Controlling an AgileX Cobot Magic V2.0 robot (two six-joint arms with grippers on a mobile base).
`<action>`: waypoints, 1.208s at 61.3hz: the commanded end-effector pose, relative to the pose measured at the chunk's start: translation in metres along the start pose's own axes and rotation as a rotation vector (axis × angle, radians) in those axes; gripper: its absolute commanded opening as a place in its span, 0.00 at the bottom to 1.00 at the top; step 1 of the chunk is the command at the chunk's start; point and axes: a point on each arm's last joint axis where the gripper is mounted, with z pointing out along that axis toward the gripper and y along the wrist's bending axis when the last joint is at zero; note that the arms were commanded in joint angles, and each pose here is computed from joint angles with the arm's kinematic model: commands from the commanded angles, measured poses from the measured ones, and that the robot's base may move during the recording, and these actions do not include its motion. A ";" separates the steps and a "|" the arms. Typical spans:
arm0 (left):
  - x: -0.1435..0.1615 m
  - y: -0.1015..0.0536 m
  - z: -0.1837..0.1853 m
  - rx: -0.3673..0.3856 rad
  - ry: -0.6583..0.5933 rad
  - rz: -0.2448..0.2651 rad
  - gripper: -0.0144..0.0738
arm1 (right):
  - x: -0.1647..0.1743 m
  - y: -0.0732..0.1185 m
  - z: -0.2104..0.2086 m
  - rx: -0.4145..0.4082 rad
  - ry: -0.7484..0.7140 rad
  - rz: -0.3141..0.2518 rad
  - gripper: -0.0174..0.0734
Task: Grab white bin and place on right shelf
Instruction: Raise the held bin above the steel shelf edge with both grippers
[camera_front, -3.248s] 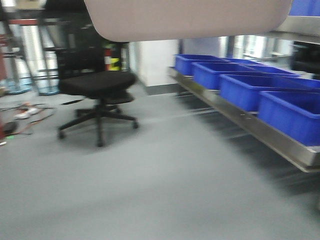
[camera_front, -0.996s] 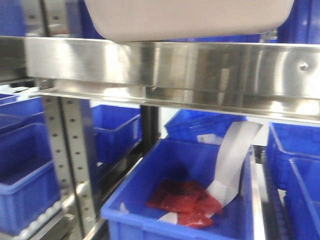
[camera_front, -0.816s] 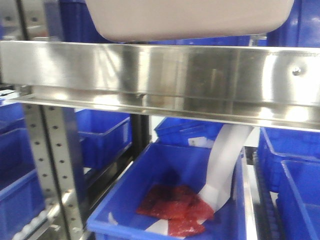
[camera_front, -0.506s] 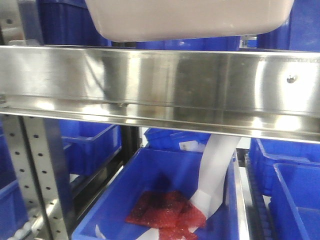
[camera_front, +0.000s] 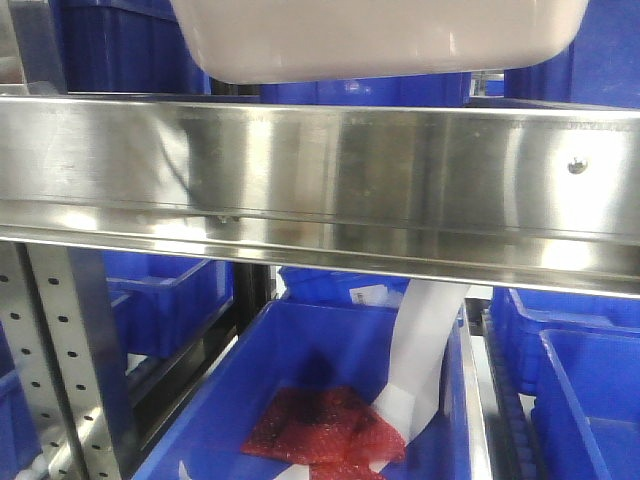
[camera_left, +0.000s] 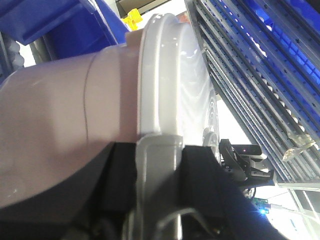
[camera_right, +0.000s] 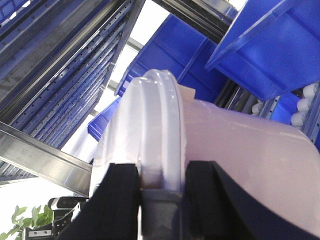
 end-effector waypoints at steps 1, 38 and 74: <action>0.008 -0.051 -0.002 0.232 0.080 0.074 0.02 | -0.006 0.035 -0.007 -0.159 -0.054 0.031 0.26; 0.008 -0.051 -0.002 0.232 0.080 0.074 0.02 | -0.006 0.035 -0.007 -0.159 -0.054 0.031 0.26; 0.007 -0.052 -0.002 0.238 0.068 0.068 0.02 | -0.004 0.036 -0.007 -0.173 -0.040 0.029 0.26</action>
